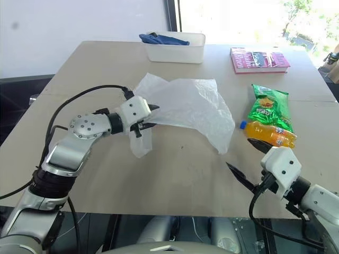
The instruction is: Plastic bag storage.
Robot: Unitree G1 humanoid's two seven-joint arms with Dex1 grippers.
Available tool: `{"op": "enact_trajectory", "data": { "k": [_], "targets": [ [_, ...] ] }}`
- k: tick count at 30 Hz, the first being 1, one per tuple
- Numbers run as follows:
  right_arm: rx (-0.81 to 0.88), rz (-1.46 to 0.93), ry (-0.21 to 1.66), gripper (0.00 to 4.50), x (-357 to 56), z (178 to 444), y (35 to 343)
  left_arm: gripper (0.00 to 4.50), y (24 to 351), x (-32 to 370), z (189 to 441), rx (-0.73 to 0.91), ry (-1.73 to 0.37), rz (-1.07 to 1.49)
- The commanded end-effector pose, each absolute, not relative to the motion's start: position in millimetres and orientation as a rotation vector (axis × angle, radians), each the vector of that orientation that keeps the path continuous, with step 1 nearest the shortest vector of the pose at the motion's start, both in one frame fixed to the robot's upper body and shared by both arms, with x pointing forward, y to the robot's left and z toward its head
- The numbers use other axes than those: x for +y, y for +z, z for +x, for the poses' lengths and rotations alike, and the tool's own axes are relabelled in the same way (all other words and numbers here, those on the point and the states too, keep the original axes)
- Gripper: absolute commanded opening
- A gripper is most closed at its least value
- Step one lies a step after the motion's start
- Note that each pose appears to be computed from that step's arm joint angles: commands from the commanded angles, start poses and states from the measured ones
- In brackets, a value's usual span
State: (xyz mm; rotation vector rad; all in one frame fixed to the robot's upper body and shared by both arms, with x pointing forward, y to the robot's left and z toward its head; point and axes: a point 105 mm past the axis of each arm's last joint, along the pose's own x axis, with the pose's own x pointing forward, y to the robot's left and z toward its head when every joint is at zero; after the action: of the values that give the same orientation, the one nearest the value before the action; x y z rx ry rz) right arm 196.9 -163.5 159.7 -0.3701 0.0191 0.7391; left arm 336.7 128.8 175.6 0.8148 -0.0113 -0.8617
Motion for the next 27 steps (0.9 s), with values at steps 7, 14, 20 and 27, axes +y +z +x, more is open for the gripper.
{"op": "enact_trajectory", "data": {
  "k": [7,14,20,27],
  "targets": [
    [-0.035,-0.392,0.748,4.50,-160.2,190.2,171.2,2.04,200.5,121.3,322.0,-0.085,-0.961,0.704],
    [-0.036,-0.389,0.753,4.50,-160.5,191.6,170.8,2.04,199.7,124.2,318.7,-0.069,-1.017,0.763],
    [-0.033,-0.390,0.755,4.50,-160.4,191.2,170.3,2.04,203.8,130.7,334.2,-0.050,-0.931,0.748],
    [-0.044,-0.412,0.735,4.50,-161.1,193.7,173.0,0.03,210.6,131.2,350.6,-0.024,-0.867,0.607]
  ]
}}
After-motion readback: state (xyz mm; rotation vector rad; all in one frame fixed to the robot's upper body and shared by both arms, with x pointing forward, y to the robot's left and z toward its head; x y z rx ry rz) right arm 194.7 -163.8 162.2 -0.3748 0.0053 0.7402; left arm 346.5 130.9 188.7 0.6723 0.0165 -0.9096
